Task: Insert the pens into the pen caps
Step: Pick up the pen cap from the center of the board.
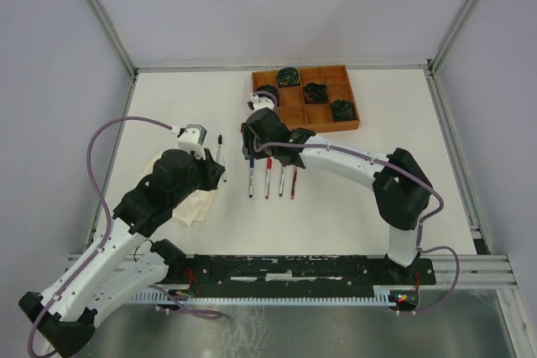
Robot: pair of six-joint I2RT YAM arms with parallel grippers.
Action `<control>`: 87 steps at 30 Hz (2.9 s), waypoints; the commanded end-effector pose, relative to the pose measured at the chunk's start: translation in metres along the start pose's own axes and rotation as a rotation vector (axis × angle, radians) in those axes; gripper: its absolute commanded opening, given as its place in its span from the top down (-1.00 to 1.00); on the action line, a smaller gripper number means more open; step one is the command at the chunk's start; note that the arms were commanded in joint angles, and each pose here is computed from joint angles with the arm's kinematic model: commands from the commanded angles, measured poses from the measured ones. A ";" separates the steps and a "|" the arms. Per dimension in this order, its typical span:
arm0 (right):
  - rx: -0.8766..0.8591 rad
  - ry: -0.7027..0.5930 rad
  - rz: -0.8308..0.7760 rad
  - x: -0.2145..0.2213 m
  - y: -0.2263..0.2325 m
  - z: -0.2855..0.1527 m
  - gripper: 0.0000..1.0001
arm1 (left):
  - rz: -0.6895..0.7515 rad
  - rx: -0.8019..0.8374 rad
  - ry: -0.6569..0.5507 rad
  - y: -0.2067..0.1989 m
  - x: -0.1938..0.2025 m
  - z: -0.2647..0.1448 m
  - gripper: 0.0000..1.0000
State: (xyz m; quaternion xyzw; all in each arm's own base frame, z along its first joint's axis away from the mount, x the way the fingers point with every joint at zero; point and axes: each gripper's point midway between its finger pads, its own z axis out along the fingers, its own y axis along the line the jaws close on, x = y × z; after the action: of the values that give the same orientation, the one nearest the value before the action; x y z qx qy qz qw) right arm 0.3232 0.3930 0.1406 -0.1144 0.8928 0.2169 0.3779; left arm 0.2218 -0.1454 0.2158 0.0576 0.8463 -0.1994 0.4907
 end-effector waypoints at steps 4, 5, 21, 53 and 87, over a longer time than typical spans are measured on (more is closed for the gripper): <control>0.098 -0.046 -0.007 -0.023 0.005 0.049 -0.11 | -0.032 -0.015 -0.051 0.002 -0.016 -0.020 0.95; 0.108 -0.045 -0.002 -0.023 0.005 0.057 -0.11 | -0.033 -0.013 -0.052 0.002 -0.016 -0.021 0.95; 0.266 -0.089 0.100 -0.046 -0.025 0.142 -0.13 | -0.024 0.027 -0.076 -0.003 -0.015 -0.021 0.95; 0.328 -0.016 -0.063 -0.024 -0.056 0.199 0.10 | -0.023 0.030 -0.088 -0.002 -0.015 -0.021 0.95; -0.011 -0.164 -0.118 -0.095 0.013 0.070 0.72 | -0.024 0.019 -0.086 0.000 -0.014 -0.019 0.95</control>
State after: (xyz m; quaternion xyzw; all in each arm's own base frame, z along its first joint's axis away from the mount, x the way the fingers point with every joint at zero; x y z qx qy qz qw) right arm 0.4299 0.4357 0.0770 -0.1637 0.8944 0.1380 0.3927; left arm 0.2078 -0.1338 0.2253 0.0532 0.8370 -0.2044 0.5048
